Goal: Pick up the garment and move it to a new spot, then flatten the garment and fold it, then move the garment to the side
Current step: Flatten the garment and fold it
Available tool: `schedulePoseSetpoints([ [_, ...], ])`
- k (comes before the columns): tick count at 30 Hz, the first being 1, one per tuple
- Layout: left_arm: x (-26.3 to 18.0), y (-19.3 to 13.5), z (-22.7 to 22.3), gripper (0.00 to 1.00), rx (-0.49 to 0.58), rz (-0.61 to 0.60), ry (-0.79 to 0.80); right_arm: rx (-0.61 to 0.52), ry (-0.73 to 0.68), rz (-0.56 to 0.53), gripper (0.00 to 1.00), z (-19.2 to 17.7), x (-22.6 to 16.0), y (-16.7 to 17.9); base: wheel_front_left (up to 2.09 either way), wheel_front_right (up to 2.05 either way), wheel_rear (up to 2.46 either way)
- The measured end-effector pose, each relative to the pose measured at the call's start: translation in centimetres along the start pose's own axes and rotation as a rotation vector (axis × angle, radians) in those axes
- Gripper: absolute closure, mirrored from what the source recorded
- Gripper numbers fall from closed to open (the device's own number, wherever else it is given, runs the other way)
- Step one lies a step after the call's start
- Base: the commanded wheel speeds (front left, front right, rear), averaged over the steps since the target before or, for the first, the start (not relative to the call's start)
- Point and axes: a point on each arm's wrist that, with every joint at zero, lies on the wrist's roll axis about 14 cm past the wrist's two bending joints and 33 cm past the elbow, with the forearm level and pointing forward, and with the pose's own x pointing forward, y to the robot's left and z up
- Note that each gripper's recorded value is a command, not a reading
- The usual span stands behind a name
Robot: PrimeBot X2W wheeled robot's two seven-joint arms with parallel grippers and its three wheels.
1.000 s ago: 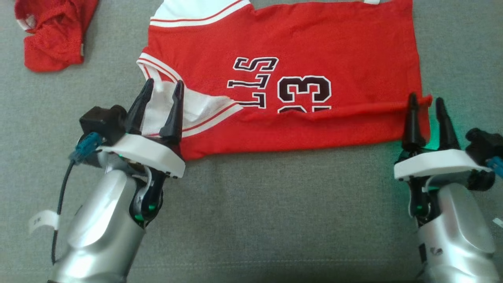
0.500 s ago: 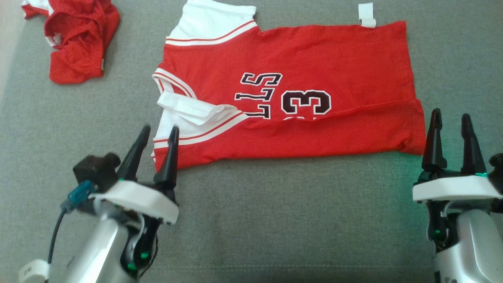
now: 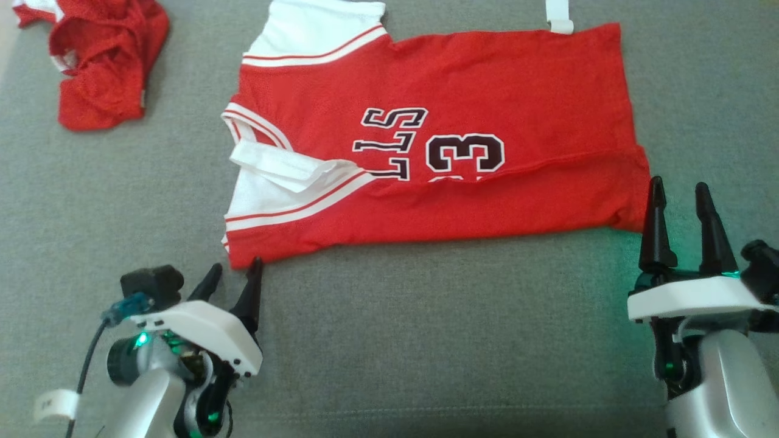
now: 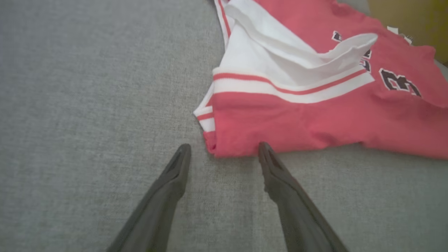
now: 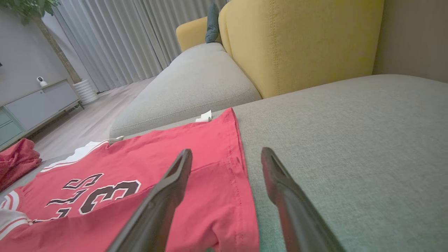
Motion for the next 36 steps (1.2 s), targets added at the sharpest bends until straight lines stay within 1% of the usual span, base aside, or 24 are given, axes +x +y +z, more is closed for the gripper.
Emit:
schedulePoseSetpoints([
  [3,0.6,0.4,-0.8,0.0,-0.009,0.017,0.045,-0.002,0.007,-0.014,0.0,-0.3,-0.1,-0.5,0.0,0.0,0.0],
  [8,1.5,0.2,0.0,0.0,-0.023,0.01,0.033,-0.004,0.013,-0.031,0.0,-0.4,-0.4,-1.1,0.0,0.0,0.0],
  [12,1.7,-0.2,-0.1,0.0,-0.063,-0.004,0.042,0.002,0.013,-0.039,0.0,-0.4,-0.5,-1.4,0.0,0.0,0.0],
  [14,1.7,-0.2,-0.2,0.0,-0.067,-0.004,0.048,0.002,0.015,-0.04,0.0,-0.5,-0.5,-1.4,0.0,0.0,0.0],
  [15,1.7,-0.2,-0.3,0.17,-0.069,-0.004,0.054,0.003,0.017,-0.041,0.0,-0.6,-0.5,-1.4,0.0,0.0,0.0],
  [16,1.7,0.0,-0.5,0.58,-0.068,0.004,0.07,0.004,0.027,-0.043,0.0,-0.9,-0.5,-1.5,0.0,0.0,0.0],
  [17,1.7,0.1,-0.7,0.74,-0.067,0.009,0.079,0.004,0.041,-0.044,0.0,-1.2,-0.5,-1.5,0.0,0.0,0.0],
  [18,1.7,0.2,-0.9,0.95,-0.066,0.011,0.085,0.005,0.054,-0.045,0.0,-1.5,-0.6,-1.5,0.0,0.0,0.0],
  [19,1.7,0.2,-1.0,1.0,-0.066,0.011,0.089,0.006,0.068,-0.046,0.0,-1.8,-0.6,-1.6,0.0,0.0,0.0],
  [25,1.3,0.3,-0.5,1.0,-0.07,0.012,0.068,-0.006,0.174,-0.061,0.0,-4.6,-1.1,-2.0,0.0,0.0,0.0],
  [30,0.8,0.6,0.6,1.0,-0.075,0.022,0.01,0.002,0.227,-0.052,0.0,-5.8,-0.5,-1.5,0.0,0.0,0.0],
  [35,0.2,0.8,1.5,1.0,-0.08,0.027,-0.037,0.01,0.317,-0.042,0.0,-7.8,-0.3,-0.9,0.0,0.0,0.0],
  [36,0.2,0.8,1.5,1.0,-0.08,0.027,-0.037,0.01,0.317,-0.042,0.11,-7.8,-0.3,-0.9,0.0,0.0,0.0],
])
